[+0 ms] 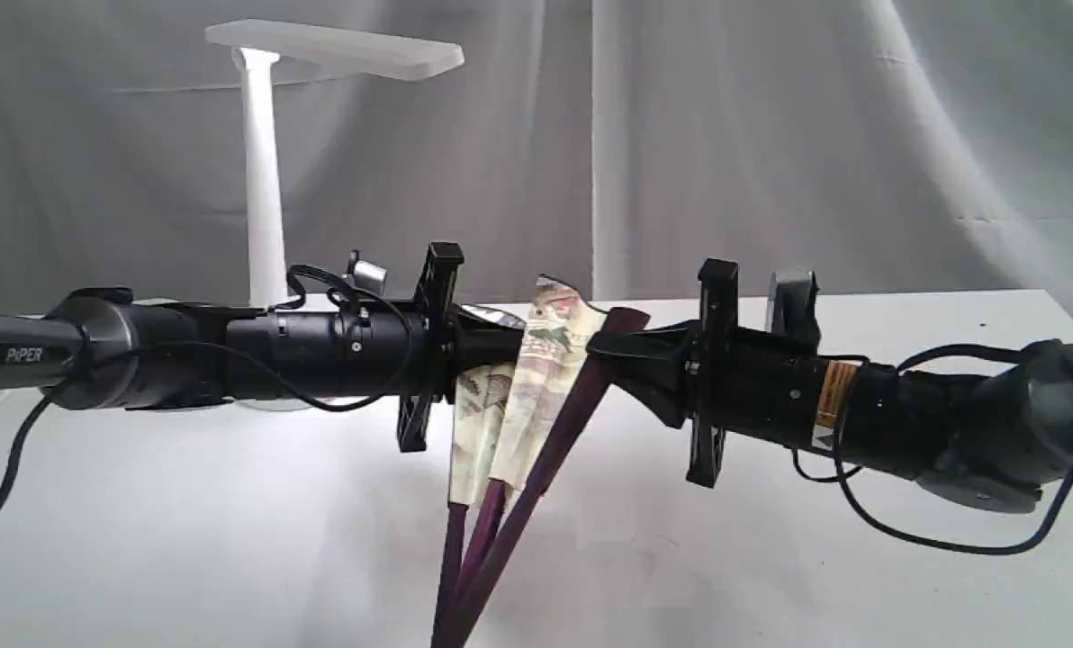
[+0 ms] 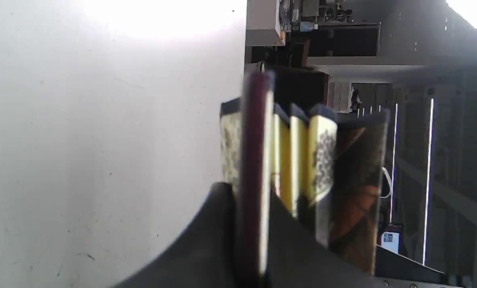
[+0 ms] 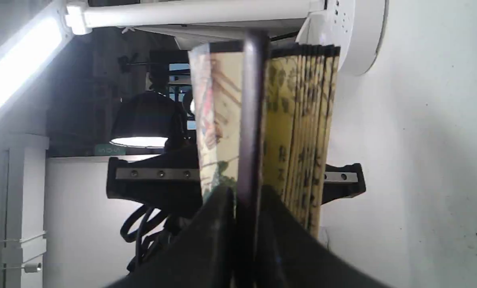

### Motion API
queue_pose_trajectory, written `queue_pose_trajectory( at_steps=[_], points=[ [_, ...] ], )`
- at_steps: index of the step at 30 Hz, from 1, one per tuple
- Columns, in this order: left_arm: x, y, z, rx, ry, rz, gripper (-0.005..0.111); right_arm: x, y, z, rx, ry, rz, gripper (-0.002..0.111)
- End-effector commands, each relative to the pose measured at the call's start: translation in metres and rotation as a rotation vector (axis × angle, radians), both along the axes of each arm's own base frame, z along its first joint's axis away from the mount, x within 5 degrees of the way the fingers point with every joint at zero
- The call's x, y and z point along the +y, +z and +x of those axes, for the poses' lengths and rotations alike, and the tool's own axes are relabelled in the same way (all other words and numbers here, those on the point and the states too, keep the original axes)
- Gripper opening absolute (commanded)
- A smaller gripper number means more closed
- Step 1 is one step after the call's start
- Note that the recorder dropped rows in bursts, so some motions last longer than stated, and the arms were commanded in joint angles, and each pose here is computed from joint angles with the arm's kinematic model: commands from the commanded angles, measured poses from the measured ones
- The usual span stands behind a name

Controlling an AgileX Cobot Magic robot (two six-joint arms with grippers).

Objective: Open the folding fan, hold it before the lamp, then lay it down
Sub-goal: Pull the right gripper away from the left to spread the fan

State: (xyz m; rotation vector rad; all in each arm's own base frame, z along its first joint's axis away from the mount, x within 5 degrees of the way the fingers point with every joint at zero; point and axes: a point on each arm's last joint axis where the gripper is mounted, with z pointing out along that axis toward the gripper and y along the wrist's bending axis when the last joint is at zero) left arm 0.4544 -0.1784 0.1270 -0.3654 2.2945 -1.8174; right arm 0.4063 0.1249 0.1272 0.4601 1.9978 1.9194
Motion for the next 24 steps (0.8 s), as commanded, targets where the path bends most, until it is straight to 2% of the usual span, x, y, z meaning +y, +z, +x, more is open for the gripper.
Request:
queue_pose_trajectory(
  at_steps=[1,11,24],
  points=[
    [-0.001,0.007,0.0,0.003,0.001,-0.023,0.0,-0.002,0.008,0.001,-0.038,-0.005,0.006,0.0],
    [0.024,0.014,0.003,-0.01,-0.023,-0.091,0.0,-0.028,0.007,0.007,-0.052,-0.049,-0.017,0.0],
    [0.031,0.016,0.004,-0.013,-0.032,-0.114,0.0,-0.053,0.006,0.011,-0.054,-0.093,-0.032,0.0]
  ],
)
